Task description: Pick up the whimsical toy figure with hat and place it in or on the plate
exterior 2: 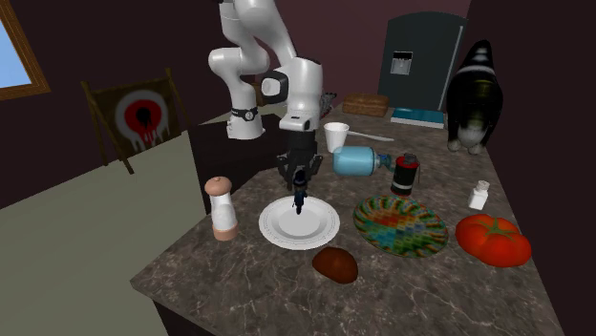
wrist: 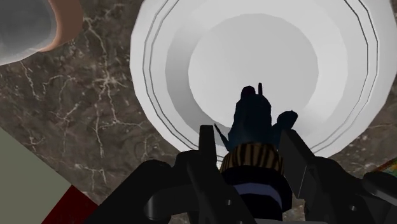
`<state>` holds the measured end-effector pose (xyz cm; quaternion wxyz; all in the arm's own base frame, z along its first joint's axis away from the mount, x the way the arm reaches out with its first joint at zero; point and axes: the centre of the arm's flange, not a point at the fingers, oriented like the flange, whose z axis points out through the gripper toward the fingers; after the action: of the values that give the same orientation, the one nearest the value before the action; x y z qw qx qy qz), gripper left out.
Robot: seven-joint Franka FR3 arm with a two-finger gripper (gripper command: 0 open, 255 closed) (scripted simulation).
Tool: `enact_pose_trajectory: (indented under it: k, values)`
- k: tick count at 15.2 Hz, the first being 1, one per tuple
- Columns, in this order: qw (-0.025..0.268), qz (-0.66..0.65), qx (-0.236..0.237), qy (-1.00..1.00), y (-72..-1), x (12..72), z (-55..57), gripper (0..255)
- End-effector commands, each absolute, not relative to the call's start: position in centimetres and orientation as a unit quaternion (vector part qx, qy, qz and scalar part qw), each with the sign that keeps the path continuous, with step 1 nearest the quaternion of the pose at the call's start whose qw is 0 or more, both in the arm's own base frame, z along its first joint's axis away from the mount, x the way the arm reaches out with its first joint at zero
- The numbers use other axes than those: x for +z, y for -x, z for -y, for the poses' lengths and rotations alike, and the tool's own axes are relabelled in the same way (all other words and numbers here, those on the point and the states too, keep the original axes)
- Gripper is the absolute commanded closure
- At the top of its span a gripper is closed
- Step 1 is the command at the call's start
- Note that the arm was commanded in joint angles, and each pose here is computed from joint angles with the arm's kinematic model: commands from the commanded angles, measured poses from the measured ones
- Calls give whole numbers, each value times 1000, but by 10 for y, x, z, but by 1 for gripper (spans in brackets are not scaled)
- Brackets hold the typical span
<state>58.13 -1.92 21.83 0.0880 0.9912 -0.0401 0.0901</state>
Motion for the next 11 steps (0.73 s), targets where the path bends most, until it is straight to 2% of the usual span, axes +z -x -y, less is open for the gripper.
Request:
enact_pose_trajectory:
  k: [1,9,10,11]
  values:
    - [88,40,90,-991,-582,208,21,255]
    - [88,40,90,-991,-582,204,21,255]
    - [88,40,90,-991,-582,204,21,0]
    - [88,40,90,-991,-582,204,21,0]
